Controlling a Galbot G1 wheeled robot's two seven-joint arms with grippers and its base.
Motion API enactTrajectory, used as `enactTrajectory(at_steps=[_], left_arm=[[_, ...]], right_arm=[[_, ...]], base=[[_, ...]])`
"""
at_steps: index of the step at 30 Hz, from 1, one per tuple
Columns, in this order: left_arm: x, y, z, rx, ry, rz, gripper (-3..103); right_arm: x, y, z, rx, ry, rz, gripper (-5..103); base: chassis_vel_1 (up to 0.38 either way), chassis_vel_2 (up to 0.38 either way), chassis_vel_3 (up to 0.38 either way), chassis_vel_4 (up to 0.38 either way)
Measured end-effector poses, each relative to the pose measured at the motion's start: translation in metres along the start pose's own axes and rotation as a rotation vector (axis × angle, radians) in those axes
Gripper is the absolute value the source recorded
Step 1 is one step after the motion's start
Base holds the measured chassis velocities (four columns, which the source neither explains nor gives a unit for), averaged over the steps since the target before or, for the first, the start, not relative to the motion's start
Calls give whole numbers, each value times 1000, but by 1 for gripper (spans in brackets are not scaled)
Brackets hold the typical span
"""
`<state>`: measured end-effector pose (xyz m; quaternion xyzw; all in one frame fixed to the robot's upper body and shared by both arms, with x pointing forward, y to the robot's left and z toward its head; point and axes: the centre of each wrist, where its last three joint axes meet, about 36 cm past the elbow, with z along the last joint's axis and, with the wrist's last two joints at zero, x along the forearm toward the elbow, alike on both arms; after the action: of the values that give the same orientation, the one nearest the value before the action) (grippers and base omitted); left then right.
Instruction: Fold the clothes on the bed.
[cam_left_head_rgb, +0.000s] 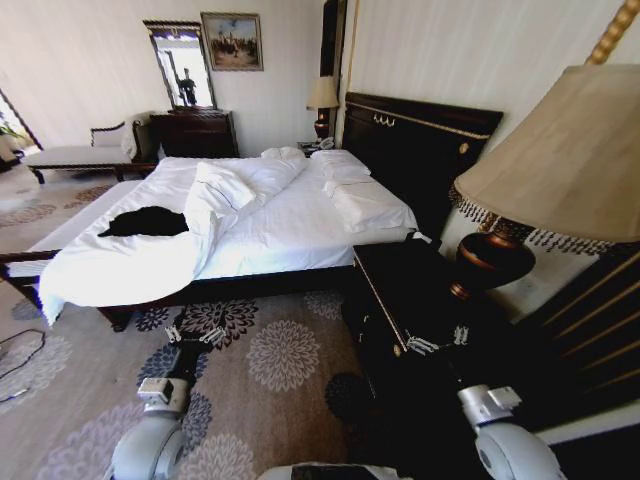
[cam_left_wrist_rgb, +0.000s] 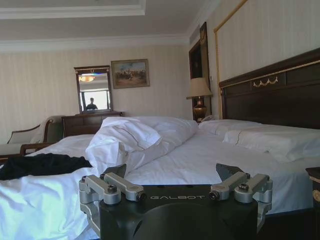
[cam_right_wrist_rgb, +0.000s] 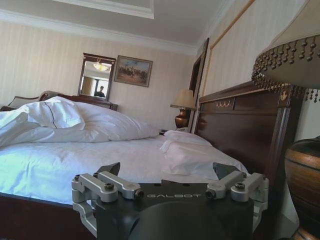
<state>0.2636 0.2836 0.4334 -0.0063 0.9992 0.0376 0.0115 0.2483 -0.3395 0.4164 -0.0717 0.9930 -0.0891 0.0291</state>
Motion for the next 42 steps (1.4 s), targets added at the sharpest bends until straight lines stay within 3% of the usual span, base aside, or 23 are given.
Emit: enactTrajectory(at_steps=[21, 42], left_arm=[[-1, -1, 1, 23, 8, -14, 100], [0, -1, 2, 28, 15, -10, 100]], right_arm=[[2, -3, 7, 0, 5, 6, 100], [0, -8, 4, 2, -8, 15, 100]], base=[[-2, 3, 2, -2], [-113, 120, 120, -115]])
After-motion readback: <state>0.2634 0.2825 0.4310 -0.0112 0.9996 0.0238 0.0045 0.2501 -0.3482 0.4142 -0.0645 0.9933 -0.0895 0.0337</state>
